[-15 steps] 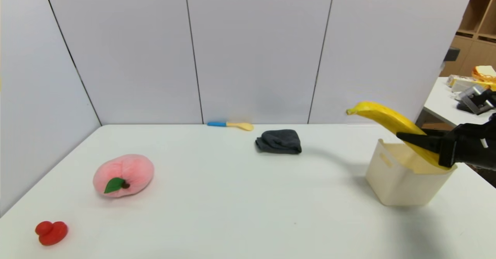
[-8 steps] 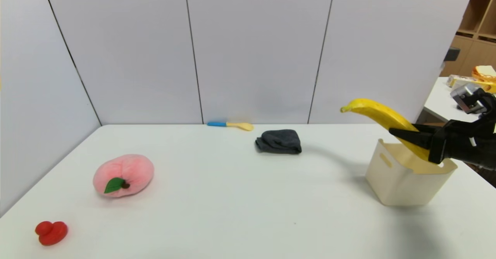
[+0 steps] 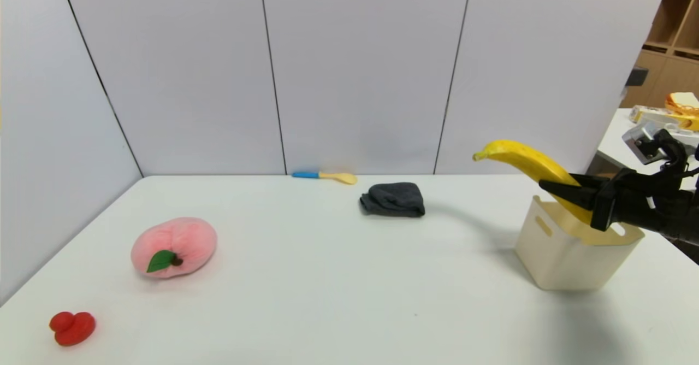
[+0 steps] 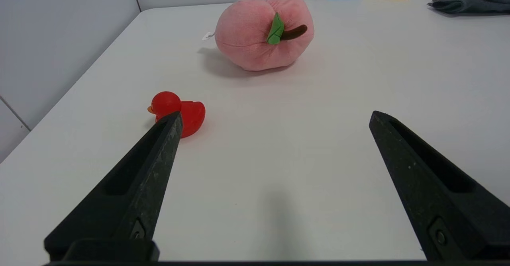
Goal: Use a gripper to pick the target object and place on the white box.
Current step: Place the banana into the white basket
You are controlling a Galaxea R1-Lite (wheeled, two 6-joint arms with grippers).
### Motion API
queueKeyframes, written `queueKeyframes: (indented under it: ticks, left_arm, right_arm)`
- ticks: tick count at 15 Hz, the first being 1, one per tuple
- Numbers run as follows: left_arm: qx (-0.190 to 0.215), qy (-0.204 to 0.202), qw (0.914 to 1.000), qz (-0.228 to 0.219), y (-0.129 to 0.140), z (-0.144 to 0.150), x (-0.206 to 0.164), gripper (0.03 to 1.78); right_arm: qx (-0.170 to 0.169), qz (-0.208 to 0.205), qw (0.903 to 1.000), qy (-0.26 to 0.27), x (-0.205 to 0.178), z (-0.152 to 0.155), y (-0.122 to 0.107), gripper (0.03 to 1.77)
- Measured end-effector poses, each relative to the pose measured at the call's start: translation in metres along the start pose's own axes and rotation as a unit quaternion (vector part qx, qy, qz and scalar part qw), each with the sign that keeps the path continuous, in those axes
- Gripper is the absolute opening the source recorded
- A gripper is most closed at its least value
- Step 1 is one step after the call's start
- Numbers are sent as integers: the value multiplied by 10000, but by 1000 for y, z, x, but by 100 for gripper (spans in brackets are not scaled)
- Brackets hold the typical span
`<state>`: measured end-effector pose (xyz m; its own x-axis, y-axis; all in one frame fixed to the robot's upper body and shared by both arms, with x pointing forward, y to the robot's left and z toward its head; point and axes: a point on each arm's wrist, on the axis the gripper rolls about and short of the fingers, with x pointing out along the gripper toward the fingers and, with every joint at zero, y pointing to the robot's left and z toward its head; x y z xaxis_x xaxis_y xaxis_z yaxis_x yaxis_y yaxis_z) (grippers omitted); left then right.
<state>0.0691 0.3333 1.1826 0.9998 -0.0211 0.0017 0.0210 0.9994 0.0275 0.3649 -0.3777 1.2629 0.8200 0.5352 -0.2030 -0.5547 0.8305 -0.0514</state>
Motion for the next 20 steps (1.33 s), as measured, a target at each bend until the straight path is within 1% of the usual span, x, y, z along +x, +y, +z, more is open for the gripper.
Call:
queueKeyframes:
  ticks: [3, 17, 20]
  left_arm:
    - [0, -2, 10000, 0, 0, 0, 0, 169]
    - [-3, 0, 10000, 0, 0, 0, 0, 169]
    - [0, 0, 10000, 0, 0, 0, 0, 169]
  right_arm:
    - [-40, 13, 10000, 65, 3, -5, -2, 56]
    - [24, 34, 9999, 127, 4, -11, -1, 56]
    - [8, 23, 9999, 112, 3, -11, 0, 92]
